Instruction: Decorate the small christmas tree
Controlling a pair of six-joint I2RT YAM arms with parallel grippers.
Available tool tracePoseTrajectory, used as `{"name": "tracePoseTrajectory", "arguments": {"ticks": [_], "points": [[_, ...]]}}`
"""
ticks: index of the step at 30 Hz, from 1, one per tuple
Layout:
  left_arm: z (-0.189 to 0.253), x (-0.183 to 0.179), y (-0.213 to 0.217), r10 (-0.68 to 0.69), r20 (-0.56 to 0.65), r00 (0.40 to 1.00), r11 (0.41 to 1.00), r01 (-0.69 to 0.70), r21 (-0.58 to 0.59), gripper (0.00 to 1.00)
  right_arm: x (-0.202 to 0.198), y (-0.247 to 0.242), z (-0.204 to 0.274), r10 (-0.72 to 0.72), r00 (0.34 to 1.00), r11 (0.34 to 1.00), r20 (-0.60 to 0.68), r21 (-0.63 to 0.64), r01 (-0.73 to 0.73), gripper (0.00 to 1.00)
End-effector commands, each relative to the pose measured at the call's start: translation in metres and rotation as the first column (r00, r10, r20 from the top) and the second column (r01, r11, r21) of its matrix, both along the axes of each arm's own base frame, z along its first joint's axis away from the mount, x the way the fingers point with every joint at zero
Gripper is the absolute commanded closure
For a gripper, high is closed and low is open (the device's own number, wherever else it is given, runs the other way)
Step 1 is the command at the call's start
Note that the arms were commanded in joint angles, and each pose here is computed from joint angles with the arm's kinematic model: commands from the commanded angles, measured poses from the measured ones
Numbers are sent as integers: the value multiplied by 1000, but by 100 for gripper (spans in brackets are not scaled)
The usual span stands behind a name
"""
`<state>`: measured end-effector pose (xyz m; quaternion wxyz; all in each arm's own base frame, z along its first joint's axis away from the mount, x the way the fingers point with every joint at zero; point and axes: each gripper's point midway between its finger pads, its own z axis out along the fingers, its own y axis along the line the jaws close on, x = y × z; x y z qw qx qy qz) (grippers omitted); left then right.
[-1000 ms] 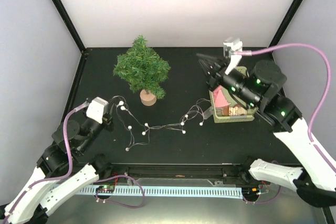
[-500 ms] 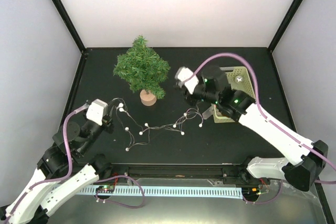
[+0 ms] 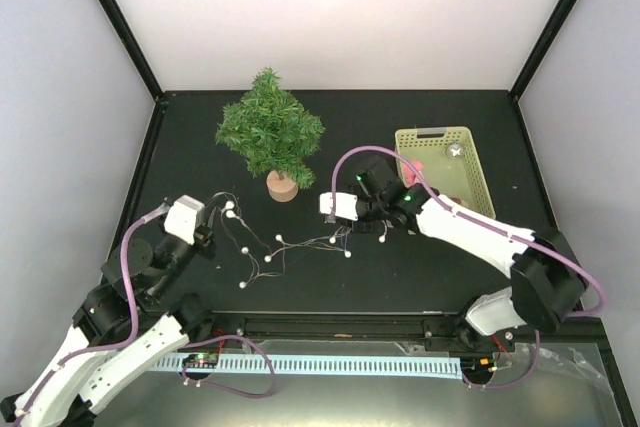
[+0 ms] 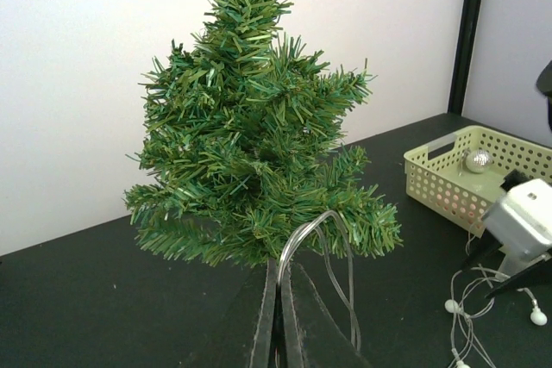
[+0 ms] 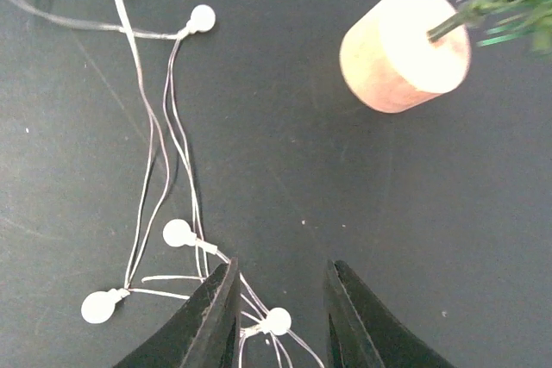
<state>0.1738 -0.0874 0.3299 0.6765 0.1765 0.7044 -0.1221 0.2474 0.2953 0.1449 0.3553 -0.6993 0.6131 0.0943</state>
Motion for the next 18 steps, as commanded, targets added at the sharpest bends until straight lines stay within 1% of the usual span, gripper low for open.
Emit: {"name": "tracePoseTrajectory", "arguments": {"ticks": [1, 6, 10, 18], "points": [[3, 0, 4, 16, 15, 1000, 1000, -16, -12, 99, 6, 11, -9, 86, 996, 996, 27, -41, -85, 71], [2, 0, 2, 12, 18, 1000, 1000, -11, -8, 99, 10, 6, -47, 101, 995, 983, -24, -150, -104, 70], [2, 1, 2, 10, 19, 1000, 1000, -10, -3, 98, 8, 5, -67, 116, 991, 972, -69, -198, -128, 68], [2, 0, 1, 5, 23, 1000, 1000, -5, 0, 99, 11, 0, -94, 119, 990, 951, -75, -278, -135, 64]]}}
